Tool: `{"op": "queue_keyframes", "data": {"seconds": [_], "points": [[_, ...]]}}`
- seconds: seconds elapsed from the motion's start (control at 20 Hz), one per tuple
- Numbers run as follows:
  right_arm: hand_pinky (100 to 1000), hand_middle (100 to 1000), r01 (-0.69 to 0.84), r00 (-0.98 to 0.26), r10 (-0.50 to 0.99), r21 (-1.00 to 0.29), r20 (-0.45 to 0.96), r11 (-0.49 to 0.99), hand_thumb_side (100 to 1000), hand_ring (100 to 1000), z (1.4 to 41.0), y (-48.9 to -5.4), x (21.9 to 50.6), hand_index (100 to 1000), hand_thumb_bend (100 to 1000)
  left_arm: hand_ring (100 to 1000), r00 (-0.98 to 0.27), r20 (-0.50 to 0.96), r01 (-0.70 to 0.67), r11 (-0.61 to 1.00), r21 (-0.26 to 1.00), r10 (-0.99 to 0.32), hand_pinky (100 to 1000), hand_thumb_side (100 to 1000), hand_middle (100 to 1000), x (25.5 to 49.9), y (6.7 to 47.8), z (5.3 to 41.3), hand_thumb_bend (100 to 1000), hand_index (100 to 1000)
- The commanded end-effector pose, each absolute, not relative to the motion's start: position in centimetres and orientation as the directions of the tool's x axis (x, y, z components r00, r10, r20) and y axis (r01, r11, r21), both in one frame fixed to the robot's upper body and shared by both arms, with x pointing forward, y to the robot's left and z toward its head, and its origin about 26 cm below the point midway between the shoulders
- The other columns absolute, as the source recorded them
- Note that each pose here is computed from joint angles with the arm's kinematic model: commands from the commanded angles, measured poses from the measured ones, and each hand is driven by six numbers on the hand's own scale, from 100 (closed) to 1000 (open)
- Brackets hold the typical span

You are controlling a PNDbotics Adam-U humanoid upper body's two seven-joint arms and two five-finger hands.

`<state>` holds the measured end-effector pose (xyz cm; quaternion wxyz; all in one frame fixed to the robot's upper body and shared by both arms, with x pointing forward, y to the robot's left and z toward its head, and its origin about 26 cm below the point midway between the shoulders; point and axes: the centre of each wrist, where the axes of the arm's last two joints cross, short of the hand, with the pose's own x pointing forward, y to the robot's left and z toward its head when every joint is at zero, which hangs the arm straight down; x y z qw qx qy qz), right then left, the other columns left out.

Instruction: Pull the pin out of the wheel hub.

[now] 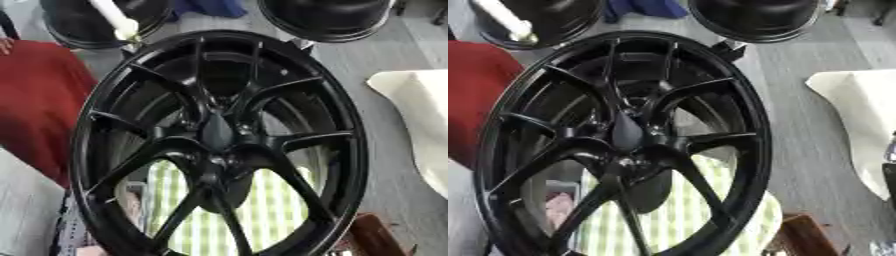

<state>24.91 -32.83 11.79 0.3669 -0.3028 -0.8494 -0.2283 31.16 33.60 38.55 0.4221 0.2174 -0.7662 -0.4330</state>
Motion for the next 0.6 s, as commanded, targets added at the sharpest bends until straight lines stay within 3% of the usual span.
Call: {"op": "queue_keyframes", "data": {"seconds": [0.05, 0.35, 0.4, 0.45, 0.5, 0.55, 0.6], "points": [[537, 556, 0.687, -0.558, 0.361, 0.170, 0.747, 0.707, 324, 613, 12.2, -33.1, 24.7, 561, 232, 473, -0.470, 0.483, -0.089, 0.584, 0.807, -0.739, 821, 293, 286, 30.3, 37.3, 39.3, 100, 400], [536, 555, 0.685, -0.562, 0.351, 0.183, 0.749, 0.705, 325, 613, 12.2, -32.9, 24.8, 560, 232, 489, -0.315, 0.551, -0.111, 0.607, 0.787, -0.773, 826, 285, 307, 31.1, 40.7, 35.0, 100, 427], [536, 555, 0.684, -0.563, 0.349, 0.185, 0.749, 0.706, 325, 613, 12.1, -32.9, 24.8, 560, 233, 506, -0.297, 0.551, -0.109, 0.601, 0.792, -0.780, 837, 287, 339, 31.2, 40.9, 34.4, 100, 469], [536, 555, 0.684, -0.563, 0.347, 0.186, 0.750, 0.705, 325, 613, 12.1, -32.8, 24.8, 560, 233, 533, -0.282, 0.551, -0.102, 0.595, 0.797, -0.786, 855, 273, 393, 31.3, 41.0, 33.8, 100, 531], [536, 555, 0.684, -0.563, 0.346, 0.188, 0.751, 0.705, 325, 612, 12.1, -32.8, 24.8, 560, 233, 648, -0.271, 0.548, -0.090, 0.588, 0.804, -0.791, 908, 252, 573, 31.3, 41.2, 33.3, 100, 729], [536, 555, 0.683, -0.562, 0.345, 0.188, 0.752, 0.706, 325, 612, 12.1, -32.7, 24.8, 560, 233, 716, -0.261, 0.538, -0.070, 0.572, 0.817, -0.801, 931, 340, 662, 31.4, 41.3, 32.8, 100, 812], [536, 555, 0.683, -0.562, 0.344, 0.188, 0.752, 0.706, 326, 612, 12.0, -32.7, 24.8, 559, 232, 813, -0.251, 0.522, -0.060, 0.551, 0.832, -0.815, 968, 492, 802, 31.4, 41.5, 32.5, 100, 907]]}}
